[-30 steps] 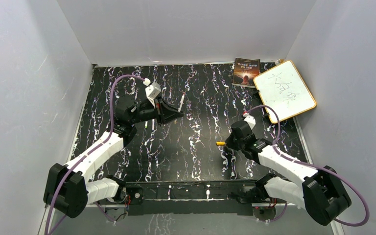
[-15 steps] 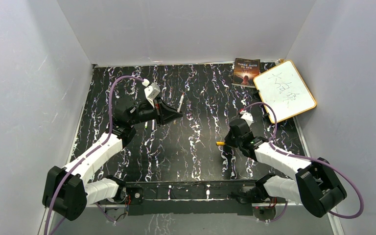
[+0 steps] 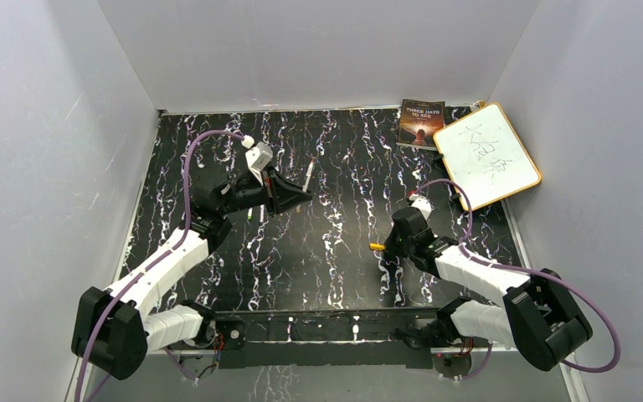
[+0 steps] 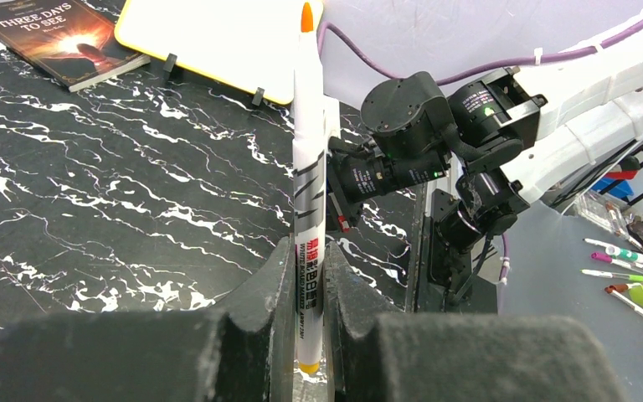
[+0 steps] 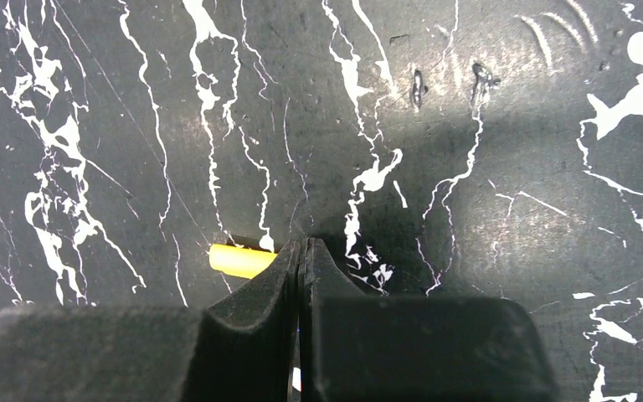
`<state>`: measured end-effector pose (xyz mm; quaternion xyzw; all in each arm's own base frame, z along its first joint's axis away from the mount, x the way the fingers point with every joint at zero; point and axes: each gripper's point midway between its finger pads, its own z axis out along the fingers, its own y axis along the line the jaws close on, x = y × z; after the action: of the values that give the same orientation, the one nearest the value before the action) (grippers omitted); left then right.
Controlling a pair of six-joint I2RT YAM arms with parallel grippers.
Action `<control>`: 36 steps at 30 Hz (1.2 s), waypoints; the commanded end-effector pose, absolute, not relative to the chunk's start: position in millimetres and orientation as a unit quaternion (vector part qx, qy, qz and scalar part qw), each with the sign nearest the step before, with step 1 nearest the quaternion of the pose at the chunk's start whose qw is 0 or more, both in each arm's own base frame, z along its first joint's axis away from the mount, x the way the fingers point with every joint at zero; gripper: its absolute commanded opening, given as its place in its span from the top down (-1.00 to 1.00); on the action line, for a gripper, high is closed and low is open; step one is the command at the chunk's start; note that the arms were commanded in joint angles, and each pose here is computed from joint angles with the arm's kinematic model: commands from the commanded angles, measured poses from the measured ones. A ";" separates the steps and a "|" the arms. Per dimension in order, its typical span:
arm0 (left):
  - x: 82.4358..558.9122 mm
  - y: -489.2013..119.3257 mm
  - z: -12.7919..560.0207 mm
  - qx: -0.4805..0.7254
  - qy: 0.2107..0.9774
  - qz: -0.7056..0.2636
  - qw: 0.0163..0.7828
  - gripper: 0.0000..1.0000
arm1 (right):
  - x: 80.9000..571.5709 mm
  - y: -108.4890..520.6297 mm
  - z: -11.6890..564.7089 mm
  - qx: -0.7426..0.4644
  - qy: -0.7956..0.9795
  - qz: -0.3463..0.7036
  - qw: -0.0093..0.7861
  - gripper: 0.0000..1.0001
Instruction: Insert the pens into the pen caps
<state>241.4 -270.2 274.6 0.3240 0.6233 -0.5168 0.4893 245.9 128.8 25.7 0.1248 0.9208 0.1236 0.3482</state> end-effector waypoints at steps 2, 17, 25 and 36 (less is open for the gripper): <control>236.3 -267.3 279.0 0.329 0.614 -0.514 0.500 1.00 | 245.1 136.1 32.0 0.123 0.915 0.153 0.353 1.00; 237.2 -267.7 277.9 0.328 0.614 -0.514 0.500 1.00 | 229.7 152.4 54.5 0.129 0.900 0.227 0.350 1.00; 235.3 -266.4 281.1 0.330 0.613 -0.512 0.503 1.00 | 256.8 149.8 75.8 -0.008 0.910 0.155 0.383 -0.39; 235.6 -265.1 278.5 0.330 0.615 -0.507 0.506 1.00 | 256.1 155.1 56.6 -0.075 0.925 0.137 0.345 -0.16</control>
<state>237.7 -266.8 271.7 0.3236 0.6267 -0.5110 0.4912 249.7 147.7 50.9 -0.0474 0.9294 0.1316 0.3414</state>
